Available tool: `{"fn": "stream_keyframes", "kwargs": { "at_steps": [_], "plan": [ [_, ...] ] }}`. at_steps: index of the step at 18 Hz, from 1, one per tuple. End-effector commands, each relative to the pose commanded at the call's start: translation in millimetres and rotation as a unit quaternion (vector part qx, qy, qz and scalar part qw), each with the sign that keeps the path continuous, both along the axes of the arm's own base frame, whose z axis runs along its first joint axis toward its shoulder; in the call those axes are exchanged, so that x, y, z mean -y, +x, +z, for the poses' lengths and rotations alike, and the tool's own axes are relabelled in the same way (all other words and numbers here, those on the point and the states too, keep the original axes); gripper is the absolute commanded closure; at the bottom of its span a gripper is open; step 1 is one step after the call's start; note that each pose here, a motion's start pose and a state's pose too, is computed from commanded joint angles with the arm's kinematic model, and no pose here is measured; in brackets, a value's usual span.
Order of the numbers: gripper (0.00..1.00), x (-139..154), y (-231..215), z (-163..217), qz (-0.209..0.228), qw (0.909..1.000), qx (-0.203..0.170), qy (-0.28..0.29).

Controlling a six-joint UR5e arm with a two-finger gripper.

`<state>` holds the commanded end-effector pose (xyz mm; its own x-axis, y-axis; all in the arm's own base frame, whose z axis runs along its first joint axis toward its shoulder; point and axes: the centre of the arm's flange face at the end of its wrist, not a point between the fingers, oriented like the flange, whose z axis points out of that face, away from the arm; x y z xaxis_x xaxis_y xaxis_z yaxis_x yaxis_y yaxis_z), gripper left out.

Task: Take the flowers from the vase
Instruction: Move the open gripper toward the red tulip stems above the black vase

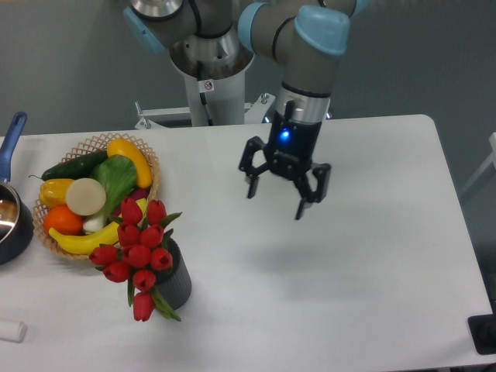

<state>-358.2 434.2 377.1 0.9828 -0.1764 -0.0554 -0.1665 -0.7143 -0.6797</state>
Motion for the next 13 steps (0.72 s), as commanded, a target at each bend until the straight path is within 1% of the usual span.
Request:
{"fn": "stream_keyframes", "kwargs": {
  "at_steps": [1, 3, 6, 9, 11, 13],
  "plan": [
    [0.00, -4.6, 3.9, 1.8, -0.010, 0.9999, -0.002, 0.007],
    [0.00, -17.4, 15.2, 3.3, -0.035, 0.9988, 0.012, 0.032],
    [0.00, -31.4, 16.8, 6.7, -0.056, 0.9960, 0.027, 0.064],
    [0.00, -52.4, 27.6, -2.9, -0.078, 0.9945, 0.034, 0.061],
    [0.00, -57.4, 33.9, -9.2, -0.088, 0.9938, 0.036, 0.058],
    [0.00, -60.6, 43.0, -20.0, -0.108, 0.9919, 0.034, 0.058]
  ]
}}
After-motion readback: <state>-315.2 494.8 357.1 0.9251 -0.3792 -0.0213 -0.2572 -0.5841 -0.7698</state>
